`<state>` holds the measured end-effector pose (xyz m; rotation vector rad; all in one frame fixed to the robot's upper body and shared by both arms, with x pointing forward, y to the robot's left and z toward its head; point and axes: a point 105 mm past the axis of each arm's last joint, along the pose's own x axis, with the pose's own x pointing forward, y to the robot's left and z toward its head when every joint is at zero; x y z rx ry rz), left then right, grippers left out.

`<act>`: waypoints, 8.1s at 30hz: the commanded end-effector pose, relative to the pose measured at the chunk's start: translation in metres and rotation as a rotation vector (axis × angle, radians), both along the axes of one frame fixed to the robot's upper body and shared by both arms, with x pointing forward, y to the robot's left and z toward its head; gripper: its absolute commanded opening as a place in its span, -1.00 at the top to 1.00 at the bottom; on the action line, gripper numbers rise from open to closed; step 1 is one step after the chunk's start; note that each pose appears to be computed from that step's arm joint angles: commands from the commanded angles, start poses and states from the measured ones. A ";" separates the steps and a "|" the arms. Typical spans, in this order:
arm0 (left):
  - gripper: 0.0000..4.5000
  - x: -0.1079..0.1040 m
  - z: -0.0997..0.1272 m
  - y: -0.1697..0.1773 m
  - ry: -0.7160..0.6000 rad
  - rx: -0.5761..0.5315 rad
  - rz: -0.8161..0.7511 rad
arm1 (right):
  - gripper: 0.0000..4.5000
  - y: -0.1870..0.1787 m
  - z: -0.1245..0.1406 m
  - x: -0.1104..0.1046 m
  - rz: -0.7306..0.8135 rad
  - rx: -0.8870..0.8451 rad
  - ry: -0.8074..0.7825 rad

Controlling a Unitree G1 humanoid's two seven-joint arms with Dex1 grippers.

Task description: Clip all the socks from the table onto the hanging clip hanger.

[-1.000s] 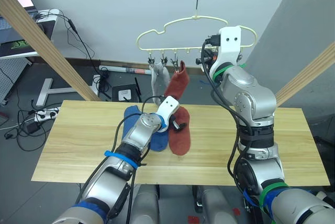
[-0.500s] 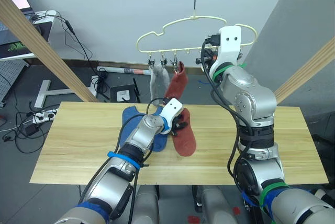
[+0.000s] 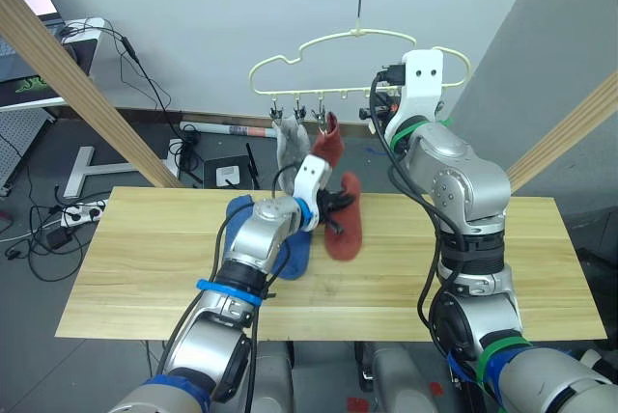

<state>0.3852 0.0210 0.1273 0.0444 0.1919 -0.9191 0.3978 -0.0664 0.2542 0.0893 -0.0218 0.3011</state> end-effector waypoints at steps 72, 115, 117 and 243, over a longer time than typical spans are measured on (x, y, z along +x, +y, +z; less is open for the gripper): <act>-0.98 -0.018 0.061 -0.023 -0.102 -0.102 -0.137 | -0.25 0.009 -0.001 -0.040 0.139 -0.015 0.019; -0.98 -0.062 0.156 0.094 -0.412 -0.082 -0.322 | -0.25 -0.028 -0.019 -0.074 -0.118 0.014 -0.046; -0.98 -0.065 0.157 0.093 -0.391 -0.088 -0.354 | -0.25 -0.027 -0.017 -0.071 -0.114 0.019 -0.049; -1.00 -0.059 0.147 0.092 -0.401 -0.039 -0.261 | 0.23 -0.057 -0.004 0.003 -0.215 -0.014 -0.046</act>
